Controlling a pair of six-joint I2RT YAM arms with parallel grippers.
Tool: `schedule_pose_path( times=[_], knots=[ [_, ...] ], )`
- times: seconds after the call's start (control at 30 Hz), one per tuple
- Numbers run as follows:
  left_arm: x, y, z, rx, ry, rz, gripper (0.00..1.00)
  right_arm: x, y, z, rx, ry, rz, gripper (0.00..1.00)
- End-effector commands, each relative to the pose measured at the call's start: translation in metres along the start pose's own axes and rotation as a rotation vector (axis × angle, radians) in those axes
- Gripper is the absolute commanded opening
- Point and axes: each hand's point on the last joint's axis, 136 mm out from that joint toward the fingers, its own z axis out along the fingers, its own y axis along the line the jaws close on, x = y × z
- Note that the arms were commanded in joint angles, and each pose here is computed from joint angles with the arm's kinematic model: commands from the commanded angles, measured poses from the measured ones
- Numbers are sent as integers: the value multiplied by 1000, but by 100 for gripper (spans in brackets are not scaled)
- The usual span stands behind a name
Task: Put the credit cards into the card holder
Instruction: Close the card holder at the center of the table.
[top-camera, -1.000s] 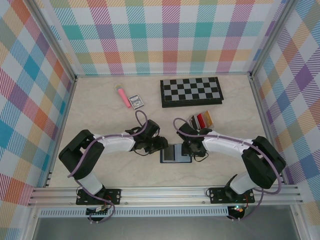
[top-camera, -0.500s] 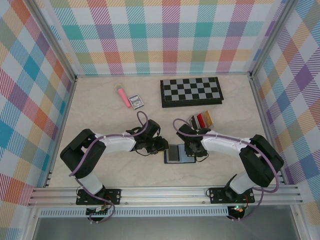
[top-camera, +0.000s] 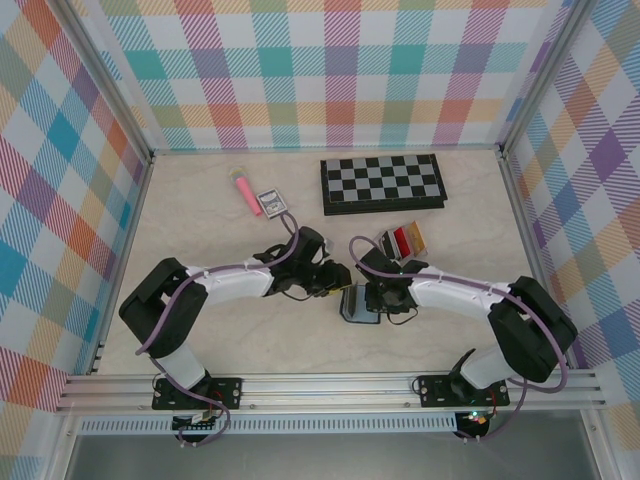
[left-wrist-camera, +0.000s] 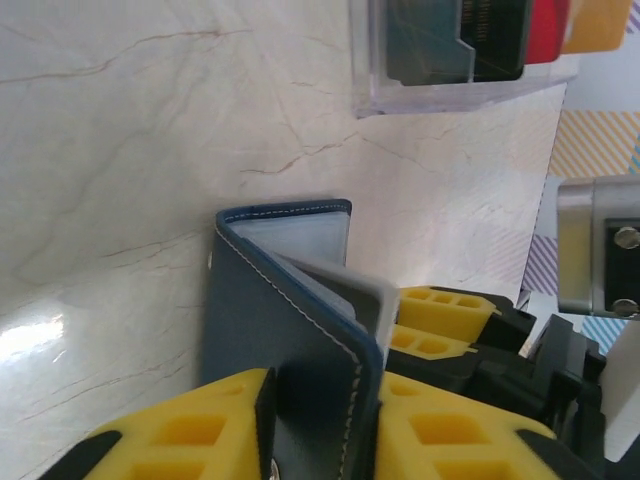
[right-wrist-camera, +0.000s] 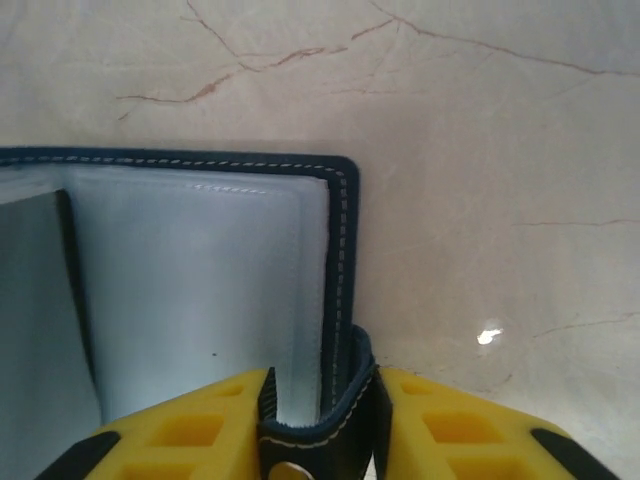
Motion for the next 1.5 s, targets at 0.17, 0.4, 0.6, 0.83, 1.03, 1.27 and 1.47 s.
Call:
schedule_pose_path(
  times=[0.17, 0.4, 0.6, 0.83, 1.03, 1.27, 1.47],
  knots=[
    [1, 1, -7, -84, -1, 47, 17, -13, -27, -17, 152, -56, -6, 36],
    [-1, 10, -13, -169, -18, 70, 7, -11, -41, -23, 235, -52, 1, 36],
    [-1, 11, -18, -219, -9, 97, 5, -12, -42, -20, 235, -54, -16, 24],
    [-1, 16, -24, -388, 19, 171, 1, -11, -33, -13, 146, -52, 3, 11],
    [0, 19, -25, -670, 59, 291, 0, -12, -15, -14, -130, -67, 91, 10],
    [8, -15, 19, -643, 115, 333, 8, -13, -22, -18, -323, -54, 202, 12],
    [34, -33, 73, -434, 257, 247, 38, -10, -39, -16, -289, -46, 252, 18]
  ],
)
